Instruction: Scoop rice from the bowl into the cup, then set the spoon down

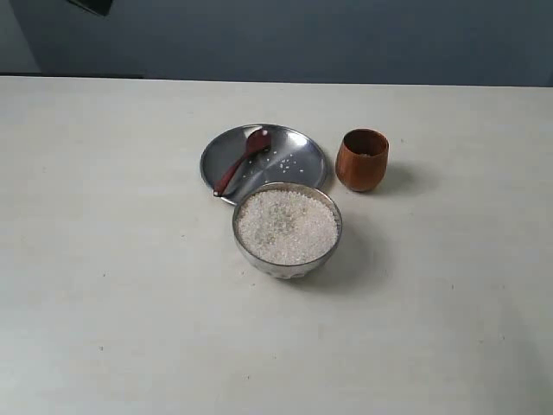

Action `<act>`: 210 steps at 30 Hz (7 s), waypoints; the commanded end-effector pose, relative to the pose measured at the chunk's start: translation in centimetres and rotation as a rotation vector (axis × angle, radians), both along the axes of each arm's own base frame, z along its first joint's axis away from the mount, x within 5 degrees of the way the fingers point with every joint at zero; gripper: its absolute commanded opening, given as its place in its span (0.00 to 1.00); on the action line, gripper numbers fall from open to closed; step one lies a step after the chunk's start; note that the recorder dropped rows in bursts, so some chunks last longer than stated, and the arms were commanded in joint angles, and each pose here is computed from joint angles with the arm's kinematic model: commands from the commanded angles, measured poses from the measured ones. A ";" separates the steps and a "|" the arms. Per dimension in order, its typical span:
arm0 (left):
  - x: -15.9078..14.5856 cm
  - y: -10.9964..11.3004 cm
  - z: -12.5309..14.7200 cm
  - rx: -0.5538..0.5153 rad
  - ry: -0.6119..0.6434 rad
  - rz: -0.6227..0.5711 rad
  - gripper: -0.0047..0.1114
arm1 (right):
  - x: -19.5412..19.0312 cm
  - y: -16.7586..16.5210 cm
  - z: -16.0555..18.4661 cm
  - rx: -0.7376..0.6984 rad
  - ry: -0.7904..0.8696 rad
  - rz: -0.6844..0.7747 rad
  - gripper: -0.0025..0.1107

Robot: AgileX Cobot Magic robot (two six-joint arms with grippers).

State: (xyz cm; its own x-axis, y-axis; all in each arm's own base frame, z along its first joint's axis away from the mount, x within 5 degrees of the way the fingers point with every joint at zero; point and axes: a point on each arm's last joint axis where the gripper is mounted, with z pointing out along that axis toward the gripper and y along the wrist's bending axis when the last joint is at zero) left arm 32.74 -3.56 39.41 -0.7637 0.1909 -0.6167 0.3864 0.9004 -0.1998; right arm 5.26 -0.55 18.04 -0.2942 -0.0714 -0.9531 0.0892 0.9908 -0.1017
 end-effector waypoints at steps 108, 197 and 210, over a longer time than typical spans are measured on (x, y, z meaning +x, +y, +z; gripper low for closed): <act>-27.5 3.9 -21.0 0.127 -0.673 0.458 0.05 | 0.0 0.0 0.0 -0.010 -0.012 -0.003 0.02; -27.4 3.7 -21.1 0.128 -0.685 0.434 0.05 | 0.0 0.4 0.0 0.101 -0.021 0.025 0.02; -27.4 3.7 -21.1 0.125 -0.684 0.437 0.05 | 0.0 0.4 0.0 0.112 -0.021 0.020 0.02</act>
